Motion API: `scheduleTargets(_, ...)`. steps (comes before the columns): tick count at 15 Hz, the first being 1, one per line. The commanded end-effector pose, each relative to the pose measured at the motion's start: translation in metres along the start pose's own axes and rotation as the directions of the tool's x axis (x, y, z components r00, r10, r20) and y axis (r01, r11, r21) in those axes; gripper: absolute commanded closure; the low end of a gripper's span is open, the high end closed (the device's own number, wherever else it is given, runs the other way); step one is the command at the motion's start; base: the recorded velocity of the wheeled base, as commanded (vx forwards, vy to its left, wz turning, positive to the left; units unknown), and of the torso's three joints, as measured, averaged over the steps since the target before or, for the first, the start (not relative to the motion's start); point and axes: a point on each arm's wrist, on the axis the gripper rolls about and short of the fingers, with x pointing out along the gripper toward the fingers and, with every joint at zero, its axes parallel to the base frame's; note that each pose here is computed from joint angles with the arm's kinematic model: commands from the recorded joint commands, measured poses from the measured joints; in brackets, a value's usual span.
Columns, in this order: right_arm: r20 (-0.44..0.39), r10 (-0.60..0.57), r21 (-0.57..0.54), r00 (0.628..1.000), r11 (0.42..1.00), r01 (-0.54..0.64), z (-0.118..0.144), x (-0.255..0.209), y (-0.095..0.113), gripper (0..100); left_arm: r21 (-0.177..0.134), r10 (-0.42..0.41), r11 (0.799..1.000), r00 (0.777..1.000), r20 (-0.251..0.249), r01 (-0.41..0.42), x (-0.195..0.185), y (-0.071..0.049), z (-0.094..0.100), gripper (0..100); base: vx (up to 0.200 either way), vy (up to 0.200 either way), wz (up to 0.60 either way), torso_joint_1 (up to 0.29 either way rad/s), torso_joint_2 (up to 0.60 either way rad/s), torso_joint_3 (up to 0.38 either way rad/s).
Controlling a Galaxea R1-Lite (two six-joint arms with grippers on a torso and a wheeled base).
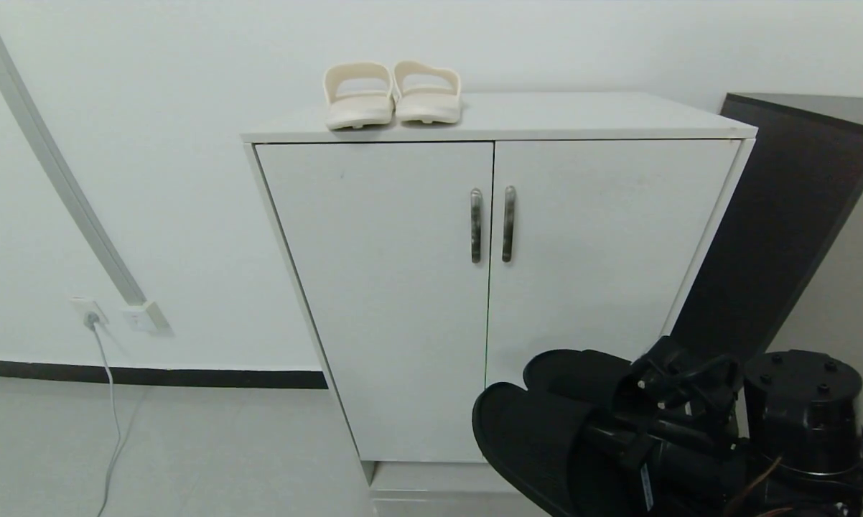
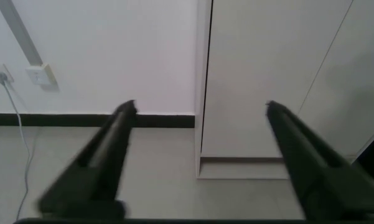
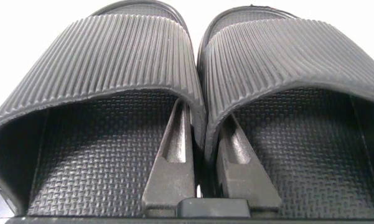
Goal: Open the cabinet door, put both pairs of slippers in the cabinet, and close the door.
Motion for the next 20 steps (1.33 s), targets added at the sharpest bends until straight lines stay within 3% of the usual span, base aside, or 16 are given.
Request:
scheduleTargets(1, -0.006, -0.001, 0.001, 1.000, 1.000, 0.001, -0.001, 0.001, -0.001, 100, 0.000, 0.001, 1.000, 1.000, -0.001, -0.001, 0.000, 0.000, 0.000, 0, 0.000, 0.000, 0.00, -0.027, 0.44, 0.403)
scheduleTargets(9, 0.017, 0.026, -0.002, 1.000, 1.000, -0.026, -0.006, -0.004, -0.002, 100, 0.005, 0.002, 1.000, 1.000, -0.001, -0.002, 0.000, 0.000, 0.000, 0, 0.000, 0.000, 0.00, -0.001, 0.13, 0.134)
scheduleTargets(12, 0.017, 0.034, -0.002, 0.999, 0.999, -0.034, -0.007, -0.003, -0.002, 100, 0.002, -0.038, 0.999, 0.998, -0.055, 0.038, 0.005, 0.000, 0.010, 0, 0.000, 0.000, 0.00, 0.000, 0.00, 0.000)
scheduleTargets(13, 0.014, 0.031, 0.002, 0.999, 1.000, -0.031, -0.007, -0.004, -0.004, 100, -0.032, -0.100, 0.994, 0.995, -0.016, 0.100, 0.005, 0.000, 0.041, 0, 0.000, 0.000, 0.00, 0.000, 0.00, 0.000)
scheduleTargets(14, 0.013, 0.042, 0.002, 0.999, 0.999, -0.042, -0.008, -0.005, -0.004, 100, -0.097, -0.143, 0.985, 0.990, 0.010, 0.143, 0.007, 0.000, 0.073, 0, 0.000, 0.000, 0.00, 0.000, 0.00, 0.000)
scheduleTargets(15, 0.008, 0.054, 0.000, 0.998, 0.999, -0.054, -0.009, -0.006, -0.004, 100, -0.110, -0.203, 0.974, 0.979, -0.024, 0.200, 0.018, -0.002, 0.093, 0, 0.000, 0.000, 0.00, 0.000, 0.00, 0.000)
scheduleTargets(16, 0.008, 0.057, 0.000, 0.998, 0.998, -0.058, -0.010, -0.006, -0.004, 100, -0.117, -0.233, 0.967, 0.971, -0.047, 0.227, 0.025, -0.004, 0.099, 0, 0.000, 0.000, 0.00, 0.000, 0.00, 0.000)
scheduleTargets(17, 0.004, 0.059, -0.009, 0.998, 0.998, -0.059, -0.011, -0.006, -0.004, 100, -0.149, -0.324, 0.939, 0.942, -0.085, 0.310, 0.051, -0.010, 0.117, 0, 0.000, 0.000, 0.00, 0.000, 0.00, 0.000)
scheduleTargets(19, 0.003, 0.056, -0.011, 0.998, 0.998, -0.056, -0.011, -0.006, -0.005, 100, -0.155, -0.425, 0.898, 0.902, -0.071, 0.411, 0.088, -0.018, 0.133, 0, 0.000, 0.000, 0.00, 0.000, 0.00, 0.000)
scheduleTargets(20, 0.003, 0.056, -0.011, 0.998, 0.998, -0.056, -0.011, -0.006, -0.005, 100, -0.153, -0.449, 0.887, 0.891, -0.063, 0.436, 0.102, -0.021, 0.138, 0, 0.000, 0.000, 0.00, 0.000, 0.00, 0.000)
